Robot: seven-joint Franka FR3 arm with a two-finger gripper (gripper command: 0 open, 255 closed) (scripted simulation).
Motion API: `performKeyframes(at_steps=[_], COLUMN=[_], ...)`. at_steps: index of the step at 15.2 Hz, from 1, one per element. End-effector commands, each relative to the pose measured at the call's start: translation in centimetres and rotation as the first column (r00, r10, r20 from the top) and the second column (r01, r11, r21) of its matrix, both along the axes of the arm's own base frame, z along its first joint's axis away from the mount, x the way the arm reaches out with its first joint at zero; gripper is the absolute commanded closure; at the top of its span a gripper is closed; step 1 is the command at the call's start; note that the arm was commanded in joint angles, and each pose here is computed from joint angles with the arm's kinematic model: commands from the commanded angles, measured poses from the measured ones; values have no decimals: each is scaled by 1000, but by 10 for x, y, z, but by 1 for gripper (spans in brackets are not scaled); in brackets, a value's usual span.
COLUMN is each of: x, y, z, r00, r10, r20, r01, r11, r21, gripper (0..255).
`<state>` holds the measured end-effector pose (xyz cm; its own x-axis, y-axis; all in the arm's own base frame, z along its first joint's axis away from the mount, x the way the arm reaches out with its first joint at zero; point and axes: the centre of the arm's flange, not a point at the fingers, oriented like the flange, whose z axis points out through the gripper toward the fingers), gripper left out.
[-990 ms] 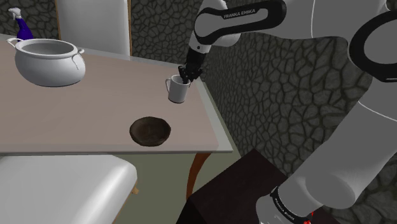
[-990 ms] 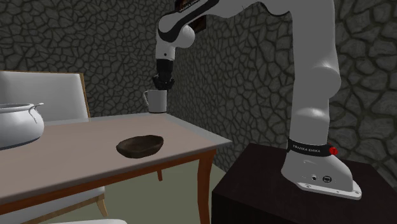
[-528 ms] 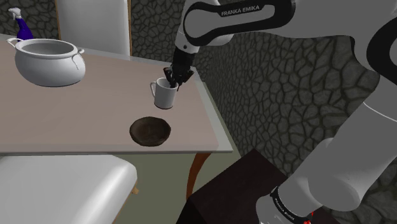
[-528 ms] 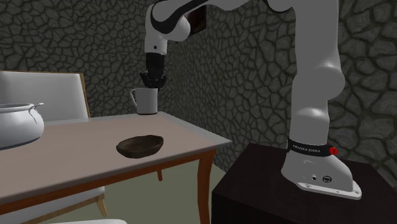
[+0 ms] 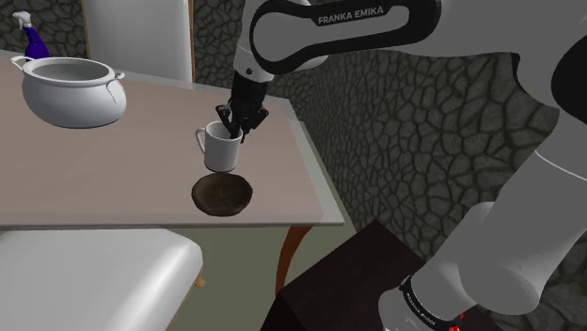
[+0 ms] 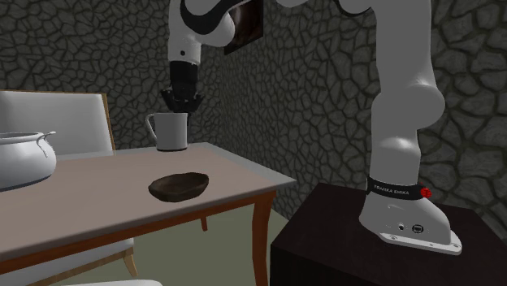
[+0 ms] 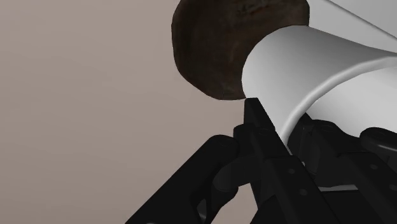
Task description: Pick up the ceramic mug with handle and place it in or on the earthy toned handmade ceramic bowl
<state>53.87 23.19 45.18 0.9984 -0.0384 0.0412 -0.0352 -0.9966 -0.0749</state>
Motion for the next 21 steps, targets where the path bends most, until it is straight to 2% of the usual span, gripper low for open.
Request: performKeyframes(at_steps=[1,16,21], x=[-2,-2,-2], y=[1,1,1], z=[-10,-90,-90], r00=[1000,1000,1000], r10=[-1,-1,-1], r20=[0,0,0], r01=[1,1,1], r11=[1000,1000,1000], r21=[0,0,0], gripper=[255,255,255])
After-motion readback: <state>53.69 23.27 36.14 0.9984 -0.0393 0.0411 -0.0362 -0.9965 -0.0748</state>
